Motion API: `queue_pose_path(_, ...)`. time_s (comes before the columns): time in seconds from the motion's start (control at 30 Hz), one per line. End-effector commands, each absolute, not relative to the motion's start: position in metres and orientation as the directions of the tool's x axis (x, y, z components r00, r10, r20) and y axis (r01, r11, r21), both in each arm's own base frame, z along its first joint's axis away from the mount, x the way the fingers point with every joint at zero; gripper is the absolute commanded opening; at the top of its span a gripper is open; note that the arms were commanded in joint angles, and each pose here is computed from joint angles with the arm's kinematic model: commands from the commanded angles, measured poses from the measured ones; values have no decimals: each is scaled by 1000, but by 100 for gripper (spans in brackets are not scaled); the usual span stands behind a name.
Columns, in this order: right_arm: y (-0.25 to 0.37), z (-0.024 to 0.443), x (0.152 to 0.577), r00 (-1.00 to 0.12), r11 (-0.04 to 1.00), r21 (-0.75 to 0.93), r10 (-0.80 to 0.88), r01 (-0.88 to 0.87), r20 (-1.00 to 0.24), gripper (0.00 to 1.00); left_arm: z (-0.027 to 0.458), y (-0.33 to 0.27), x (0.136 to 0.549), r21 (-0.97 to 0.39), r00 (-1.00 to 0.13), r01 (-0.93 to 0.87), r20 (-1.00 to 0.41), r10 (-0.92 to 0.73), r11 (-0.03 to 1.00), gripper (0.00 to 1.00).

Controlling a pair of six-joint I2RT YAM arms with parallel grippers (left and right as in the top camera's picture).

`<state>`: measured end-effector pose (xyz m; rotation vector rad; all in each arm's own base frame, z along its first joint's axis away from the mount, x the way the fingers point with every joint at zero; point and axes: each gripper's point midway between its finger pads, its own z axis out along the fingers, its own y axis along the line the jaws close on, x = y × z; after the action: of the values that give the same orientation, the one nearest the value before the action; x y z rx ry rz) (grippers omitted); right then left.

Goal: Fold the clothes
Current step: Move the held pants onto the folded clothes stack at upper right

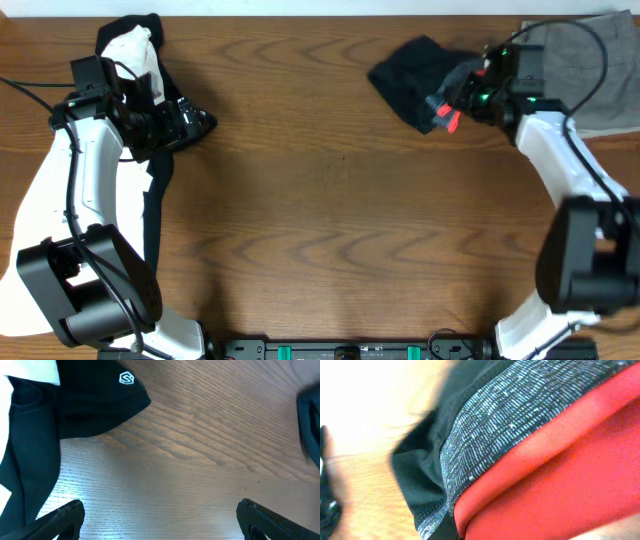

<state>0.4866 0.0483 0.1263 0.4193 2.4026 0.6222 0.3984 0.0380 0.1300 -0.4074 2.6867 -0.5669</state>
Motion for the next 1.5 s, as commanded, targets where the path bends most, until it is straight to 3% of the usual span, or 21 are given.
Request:
queue_pose_path(0.0,53,165,480,-739,867,497,353,29,-573,1,128,38,399,-444,-892,-213,-276,-358,871,98)
queue_pose_path(0.4,46,207,488,-670,905,421,274,-64,-690,1,127,38,399,-443,-892,-213,-275,-358,871,98)
queue_pose_path(0.9,-52,316,518,-416,964,265,233,-22,-879,1,128,38,401,-443,-890,-210,-282,-358,872,98)
queue_pose_path(1.2,-125,334,513,-322,995,89,96,37,-942,1,129,39,403,-443,-887,-205,-292,-357,873,98)
queue_pose_path(1.47,-170,338,521,-243,997,43,58,66,-968,1,130,40,407,-442,-882,-197,-310,-356,875,98)
